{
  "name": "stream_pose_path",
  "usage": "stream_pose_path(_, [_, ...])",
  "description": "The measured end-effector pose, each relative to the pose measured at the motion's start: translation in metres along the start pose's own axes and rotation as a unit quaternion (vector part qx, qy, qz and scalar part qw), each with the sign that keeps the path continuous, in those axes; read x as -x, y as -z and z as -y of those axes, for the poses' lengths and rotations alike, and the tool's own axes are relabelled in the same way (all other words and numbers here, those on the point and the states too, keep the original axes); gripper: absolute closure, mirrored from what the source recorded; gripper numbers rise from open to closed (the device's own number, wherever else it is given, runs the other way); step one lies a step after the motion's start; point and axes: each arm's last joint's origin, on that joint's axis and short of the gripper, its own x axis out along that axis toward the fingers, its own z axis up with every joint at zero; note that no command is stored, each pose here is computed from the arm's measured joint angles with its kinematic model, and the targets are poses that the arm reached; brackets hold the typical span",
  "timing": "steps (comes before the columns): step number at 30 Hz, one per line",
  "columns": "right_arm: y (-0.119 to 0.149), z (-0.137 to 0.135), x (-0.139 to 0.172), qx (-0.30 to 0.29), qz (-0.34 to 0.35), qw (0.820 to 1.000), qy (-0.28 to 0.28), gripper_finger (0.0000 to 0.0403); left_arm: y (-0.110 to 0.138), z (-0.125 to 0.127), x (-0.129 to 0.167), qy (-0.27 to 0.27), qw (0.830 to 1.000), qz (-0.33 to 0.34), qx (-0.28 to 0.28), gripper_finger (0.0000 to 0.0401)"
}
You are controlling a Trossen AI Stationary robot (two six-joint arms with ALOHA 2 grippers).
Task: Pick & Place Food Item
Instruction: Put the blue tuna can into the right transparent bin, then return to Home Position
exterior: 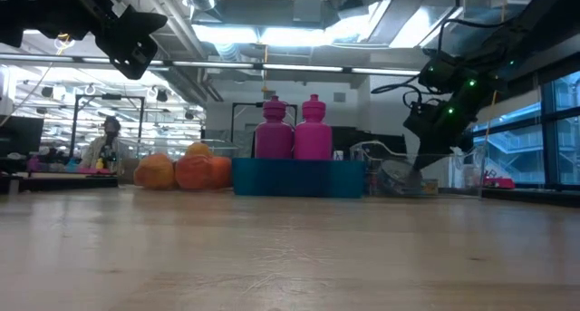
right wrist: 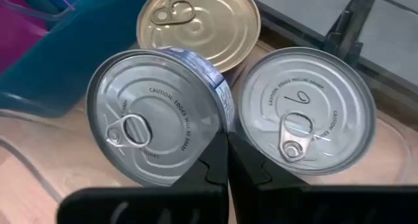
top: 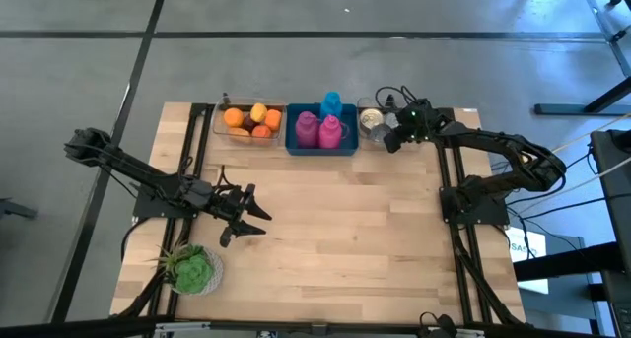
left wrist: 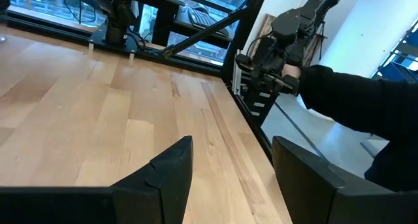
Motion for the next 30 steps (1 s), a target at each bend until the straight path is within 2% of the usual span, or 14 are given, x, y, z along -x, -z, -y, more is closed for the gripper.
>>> stream_pose_path(6, [0.000, -0.001, 0.000, -0.012, 0.000, 1.000, -0.011, 0.0397, 0.000, 0.000, 0.000, 0.000, 1.000, 0.000, 0.000, 0.0201])
stream_pose_path(12, [0.000, -0.001, 0.000, -0.016, -0.001, 1.000, -0.014, 0.0362, 0.000, 0.000, 0.000, 0.000, 1.000, 0.000, 0.000, 0.0202])
stream_pose_path(16, [0.000, -0.002, 0.000, -0.017, -0.001, 0.999, -0.037, 0.0319, 0.000, 0.000, 0.000, 0.000, 1.000, 0.000, 0.000, 0.0203])
stream_pose_path(24, [-0.006, -0.003, 0.002, -0.021, 0.002, 0.999, -0.039, 0.0200, 0.000, 0.000, 0.000, 0.000, 1.000, 0.000, -0.001, 0.0201])
stream_pose_path(30, [-0.027, -0.004, 0.013, -0.016, 0.025, 0.999, -0.040, 0.0152, 0.000, 0.000, 0.000, -0.003, 1.000, 0.001, -0.002, 0.0202])
